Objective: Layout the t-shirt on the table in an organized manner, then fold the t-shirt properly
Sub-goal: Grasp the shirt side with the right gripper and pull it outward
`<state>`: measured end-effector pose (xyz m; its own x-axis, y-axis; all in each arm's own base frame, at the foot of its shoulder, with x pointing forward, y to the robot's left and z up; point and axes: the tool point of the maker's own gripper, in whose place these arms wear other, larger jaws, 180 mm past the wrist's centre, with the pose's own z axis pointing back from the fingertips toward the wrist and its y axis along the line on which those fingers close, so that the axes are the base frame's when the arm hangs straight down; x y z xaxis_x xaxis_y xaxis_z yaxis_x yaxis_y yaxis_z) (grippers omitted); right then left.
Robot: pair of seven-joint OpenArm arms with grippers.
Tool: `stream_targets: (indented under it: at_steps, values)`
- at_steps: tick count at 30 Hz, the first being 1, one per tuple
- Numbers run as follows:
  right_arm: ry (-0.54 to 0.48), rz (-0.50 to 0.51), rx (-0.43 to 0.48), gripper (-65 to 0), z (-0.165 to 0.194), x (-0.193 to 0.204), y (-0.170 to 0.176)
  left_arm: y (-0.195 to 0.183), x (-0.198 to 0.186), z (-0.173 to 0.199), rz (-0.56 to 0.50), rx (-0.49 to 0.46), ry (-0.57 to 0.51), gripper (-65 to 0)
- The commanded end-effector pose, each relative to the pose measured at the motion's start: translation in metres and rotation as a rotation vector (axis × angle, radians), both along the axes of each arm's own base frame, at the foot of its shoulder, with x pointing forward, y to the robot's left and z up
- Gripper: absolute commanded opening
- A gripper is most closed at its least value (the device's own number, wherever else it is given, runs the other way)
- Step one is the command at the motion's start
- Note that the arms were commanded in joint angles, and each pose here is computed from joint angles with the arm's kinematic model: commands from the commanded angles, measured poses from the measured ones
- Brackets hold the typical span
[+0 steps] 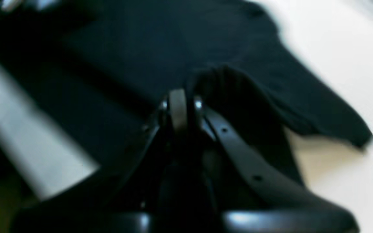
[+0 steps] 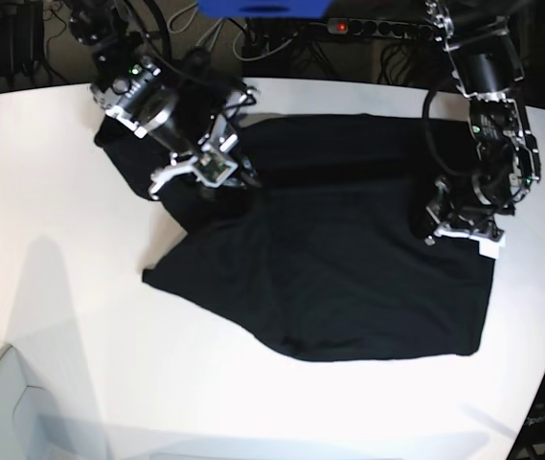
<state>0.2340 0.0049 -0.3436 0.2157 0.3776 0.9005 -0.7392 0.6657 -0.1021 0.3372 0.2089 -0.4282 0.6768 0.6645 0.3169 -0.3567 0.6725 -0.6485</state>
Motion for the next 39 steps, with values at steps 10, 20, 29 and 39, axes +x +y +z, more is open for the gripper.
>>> stream_targets:
  at_steps: [10, 20, 29, 39]
  values:
    - [0.044, 0.092, -0.123, -41.0, -0.012, -0.002, 0.004, 0.006, 0.005, 0.007, -0.001, 0.016, -0.01, -51.0]
    - [-0.112, -0.199, -0.027, -39.0, 0.05, 0.07, -0.046, 0.006, 0.003, 0.005, 0.001, 0.014, -0.006, -51.0]
    - [0.06, -0.317, -0.02, -37.3, -0.013, 0.112, -0.066, 0.008, 0.003, 0.006, 0.002, 0.018, -0.008, -51.0]
    - [0.15, -0.552, 0.026, -28.0, -0.04, 0.144, -0.136, 0.006, 0.003, 0.005, 0.002, 0.015, -0.008, -51.0]
